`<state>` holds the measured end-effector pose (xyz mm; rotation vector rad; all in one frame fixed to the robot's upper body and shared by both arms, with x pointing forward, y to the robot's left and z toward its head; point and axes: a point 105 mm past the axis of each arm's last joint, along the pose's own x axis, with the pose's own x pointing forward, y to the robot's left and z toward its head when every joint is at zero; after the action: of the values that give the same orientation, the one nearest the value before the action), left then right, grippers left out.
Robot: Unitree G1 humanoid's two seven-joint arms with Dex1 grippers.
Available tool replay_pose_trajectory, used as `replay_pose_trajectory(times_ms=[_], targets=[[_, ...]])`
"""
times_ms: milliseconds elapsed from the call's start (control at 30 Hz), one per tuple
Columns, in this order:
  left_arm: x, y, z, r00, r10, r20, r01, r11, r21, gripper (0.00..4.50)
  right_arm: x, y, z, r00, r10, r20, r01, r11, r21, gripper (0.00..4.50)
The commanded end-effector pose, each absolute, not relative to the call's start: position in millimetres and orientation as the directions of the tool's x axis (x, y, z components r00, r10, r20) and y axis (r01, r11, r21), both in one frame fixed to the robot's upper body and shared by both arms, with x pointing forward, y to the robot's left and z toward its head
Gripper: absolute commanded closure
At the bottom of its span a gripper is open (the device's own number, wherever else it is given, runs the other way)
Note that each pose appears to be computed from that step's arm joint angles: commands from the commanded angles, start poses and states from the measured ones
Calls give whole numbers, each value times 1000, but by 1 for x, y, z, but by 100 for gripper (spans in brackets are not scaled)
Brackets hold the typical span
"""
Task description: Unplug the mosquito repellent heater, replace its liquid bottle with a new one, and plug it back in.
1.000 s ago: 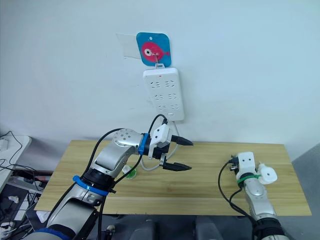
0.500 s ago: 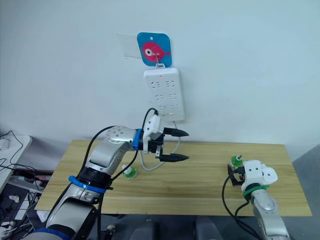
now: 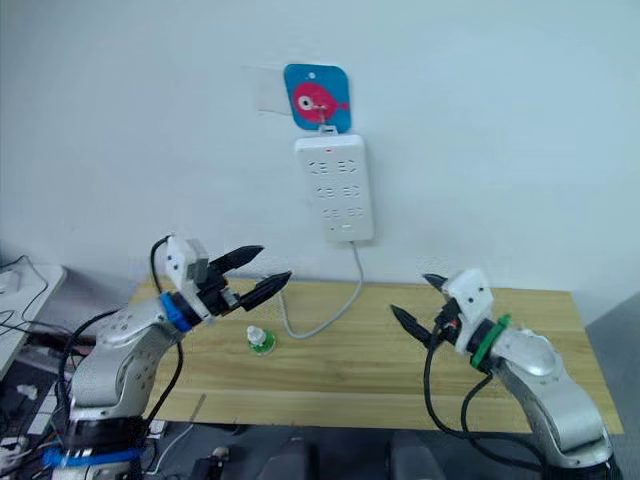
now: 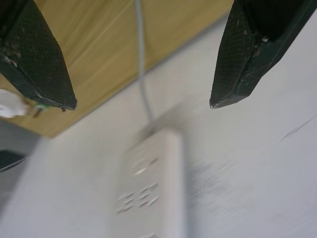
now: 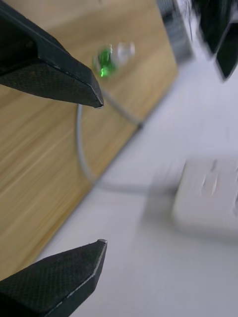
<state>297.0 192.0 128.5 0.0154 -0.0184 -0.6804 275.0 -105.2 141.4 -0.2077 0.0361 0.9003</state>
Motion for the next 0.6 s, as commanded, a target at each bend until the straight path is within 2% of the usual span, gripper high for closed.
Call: replay_pose_trajectory(times_ms=[33,133,300,433,600], targets=[[279,205,122,835,-549,44,548,836,28,0,268,-83,148,461,878,-132,-885,443,-142,5],[263,214,99,875,-484,14,484,875,24,0,269,-74,151,369,917,-153,-926,350,-140,5],[250,215,65,905,-426,-5,426,904,10,0,272,-67,153,294,938,-186,-951,267,-158,5],[256,216,41,932,-362,0,362,932,-12,0,268,-58,154,231,951,-205,-967,202,-152,5],[263,205,20,935,-356,5,356,934,-38,0,263,-53,153,209,951,-229,-972,175,-159,5]])
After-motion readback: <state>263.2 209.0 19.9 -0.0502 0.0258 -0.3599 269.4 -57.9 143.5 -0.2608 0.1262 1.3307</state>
